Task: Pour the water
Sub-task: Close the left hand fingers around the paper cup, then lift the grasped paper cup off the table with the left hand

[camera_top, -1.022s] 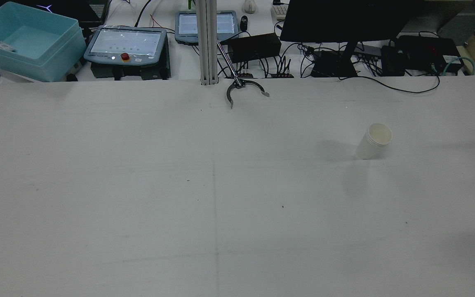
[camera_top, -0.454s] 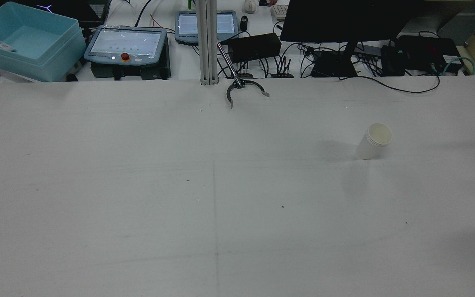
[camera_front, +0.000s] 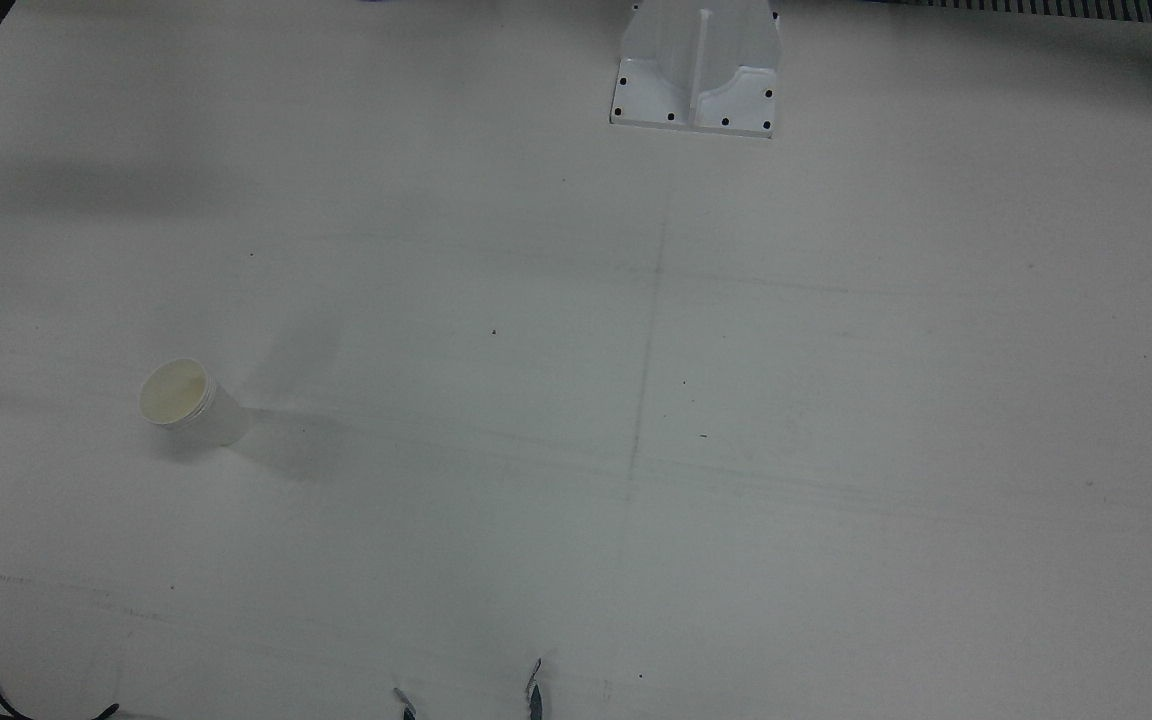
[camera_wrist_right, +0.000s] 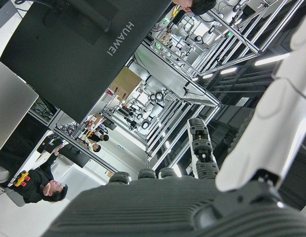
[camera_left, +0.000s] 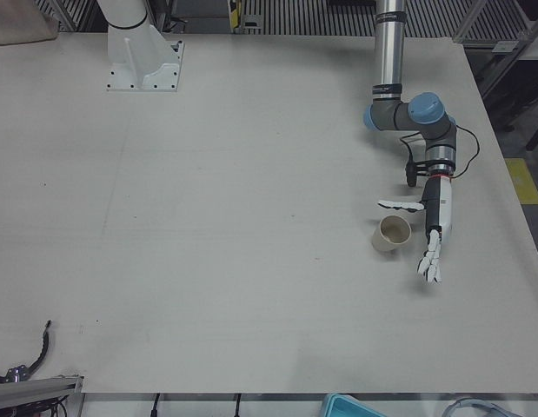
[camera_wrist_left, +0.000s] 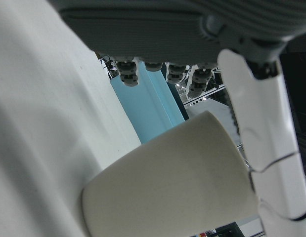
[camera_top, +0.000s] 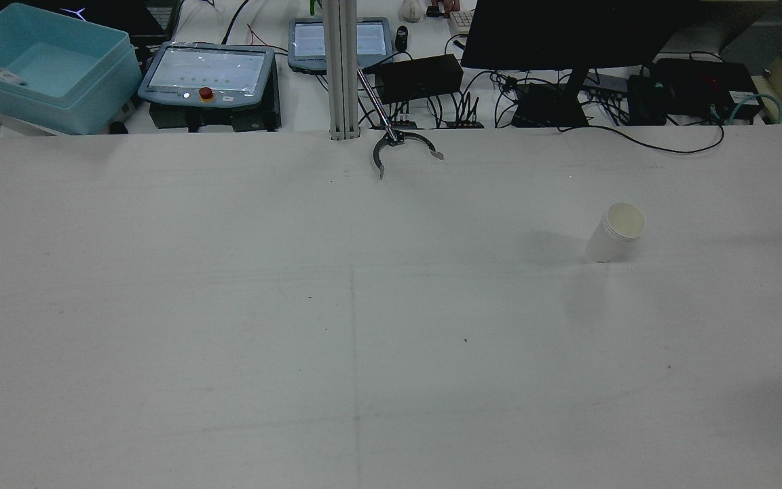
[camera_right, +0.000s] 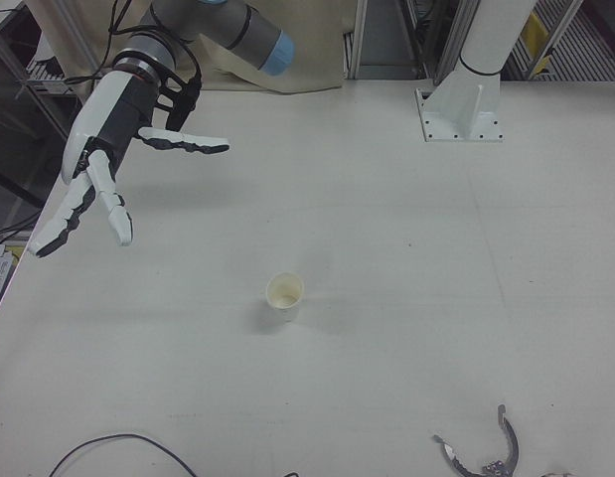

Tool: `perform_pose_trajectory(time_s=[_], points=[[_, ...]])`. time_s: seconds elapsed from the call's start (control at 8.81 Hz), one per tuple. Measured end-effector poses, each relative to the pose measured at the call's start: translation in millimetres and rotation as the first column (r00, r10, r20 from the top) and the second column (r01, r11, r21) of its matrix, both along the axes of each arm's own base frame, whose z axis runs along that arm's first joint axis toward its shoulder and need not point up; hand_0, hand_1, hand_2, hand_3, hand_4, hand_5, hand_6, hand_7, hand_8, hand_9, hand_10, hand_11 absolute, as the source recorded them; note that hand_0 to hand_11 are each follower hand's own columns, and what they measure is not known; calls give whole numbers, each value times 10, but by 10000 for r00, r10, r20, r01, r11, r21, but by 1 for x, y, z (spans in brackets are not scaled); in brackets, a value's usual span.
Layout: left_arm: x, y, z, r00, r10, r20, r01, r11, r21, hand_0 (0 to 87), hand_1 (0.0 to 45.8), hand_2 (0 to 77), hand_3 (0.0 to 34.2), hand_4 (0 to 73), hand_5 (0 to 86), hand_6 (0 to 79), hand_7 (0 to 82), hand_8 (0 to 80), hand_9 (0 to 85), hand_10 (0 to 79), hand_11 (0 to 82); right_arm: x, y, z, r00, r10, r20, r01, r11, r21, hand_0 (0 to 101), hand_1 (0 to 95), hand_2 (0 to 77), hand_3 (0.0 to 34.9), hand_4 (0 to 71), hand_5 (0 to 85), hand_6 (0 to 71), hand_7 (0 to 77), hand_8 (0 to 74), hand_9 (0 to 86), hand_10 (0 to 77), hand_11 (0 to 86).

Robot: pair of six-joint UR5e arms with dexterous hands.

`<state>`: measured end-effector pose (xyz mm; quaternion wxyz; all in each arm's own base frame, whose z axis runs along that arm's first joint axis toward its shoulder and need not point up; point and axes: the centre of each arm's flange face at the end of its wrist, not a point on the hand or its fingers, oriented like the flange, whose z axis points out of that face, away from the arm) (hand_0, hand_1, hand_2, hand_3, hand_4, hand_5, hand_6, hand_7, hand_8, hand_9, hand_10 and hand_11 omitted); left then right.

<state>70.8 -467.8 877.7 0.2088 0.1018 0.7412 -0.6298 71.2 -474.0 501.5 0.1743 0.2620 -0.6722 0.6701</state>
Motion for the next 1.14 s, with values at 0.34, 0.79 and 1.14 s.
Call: perform_pose_trajectory(time_s=[0.34, 0.79, 1.14], points=[[21, -1, -3, 9994, 347, -22, -346, 9994, 51, 545, 147, 11, 4, 120, 147, 0, 114, 5, 11, 54, 104, -1, 0, 1, 10000, -16, 4, 16, 10000, -22, 489, 65, 5, 23, 125, 55, 5, 16, 5, 11, 5, 11], [37, -20, -17, 9990, 447, -75, -445, 9989, 177, 545, 136, 11, 3, 125, 185, 5, 114, 5, 11, 54, 104, 1, 0, 2, 10000, 22, 3, -22, 10000, -37, 490, 65, 5, 23, 125, 55, 5, 16, 5, 11, 5, 11], [39, -19, -14, 9987, 500, 17, -500, 9987, 18, 545, 136, 11, 3, 125, 185, 5, 114, 5, 11, 54, 104, 2, 0, 4, 10000, 45, -4, -45, 10000, -68, 490, 65, 5, 18, 125, 55, 5, 16, 5, 11, 5, 11]])
